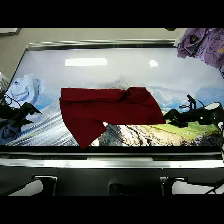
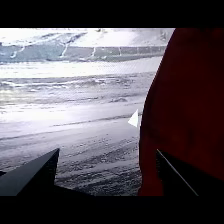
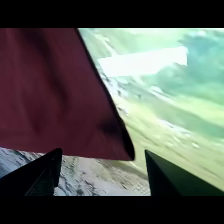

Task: Fold the clothes and pants, and hang the long-sleeved shirts on hangers.

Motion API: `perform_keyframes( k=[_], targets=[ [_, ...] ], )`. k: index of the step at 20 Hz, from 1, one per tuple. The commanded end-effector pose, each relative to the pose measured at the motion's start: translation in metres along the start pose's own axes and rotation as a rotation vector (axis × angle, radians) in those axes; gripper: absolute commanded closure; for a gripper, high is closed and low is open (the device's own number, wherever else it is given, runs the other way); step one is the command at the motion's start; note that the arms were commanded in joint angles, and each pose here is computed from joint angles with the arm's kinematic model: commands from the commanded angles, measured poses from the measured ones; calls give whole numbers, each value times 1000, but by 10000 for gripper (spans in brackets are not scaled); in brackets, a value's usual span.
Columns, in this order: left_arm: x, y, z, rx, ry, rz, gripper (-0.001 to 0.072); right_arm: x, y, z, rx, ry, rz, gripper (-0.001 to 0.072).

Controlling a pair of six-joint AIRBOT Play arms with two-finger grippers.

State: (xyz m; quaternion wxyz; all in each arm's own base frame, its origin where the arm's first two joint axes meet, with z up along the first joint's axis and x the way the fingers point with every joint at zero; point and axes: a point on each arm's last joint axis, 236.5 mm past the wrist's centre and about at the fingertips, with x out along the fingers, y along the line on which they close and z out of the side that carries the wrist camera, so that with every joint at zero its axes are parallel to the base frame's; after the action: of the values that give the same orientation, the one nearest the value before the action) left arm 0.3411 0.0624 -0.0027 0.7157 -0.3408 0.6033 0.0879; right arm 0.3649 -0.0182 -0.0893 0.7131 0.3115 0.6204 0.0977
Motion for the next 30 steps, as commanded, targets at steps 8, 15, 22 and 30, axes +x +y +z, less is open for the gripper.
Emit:
perform_keyframes(
  k=[8, 15, 22, 30],
  targets=[
    [5, 3, 3, 3, -19, -7, -3, 22, 13, -12, 30, 79, 134, 392],
    [58, -23, -21, 23, -17, -244, -2, 21, 21, 0, 46, 26, 166, 680],
    [103, -43, -52, 64, 101, -300, -2, 8, 30, 4, 22, -6, 160, 680],
    [140, -73, -48, 75, 132, -329, 256, -3, 38, 2, 10, -10, 163, 681]
  ],
)
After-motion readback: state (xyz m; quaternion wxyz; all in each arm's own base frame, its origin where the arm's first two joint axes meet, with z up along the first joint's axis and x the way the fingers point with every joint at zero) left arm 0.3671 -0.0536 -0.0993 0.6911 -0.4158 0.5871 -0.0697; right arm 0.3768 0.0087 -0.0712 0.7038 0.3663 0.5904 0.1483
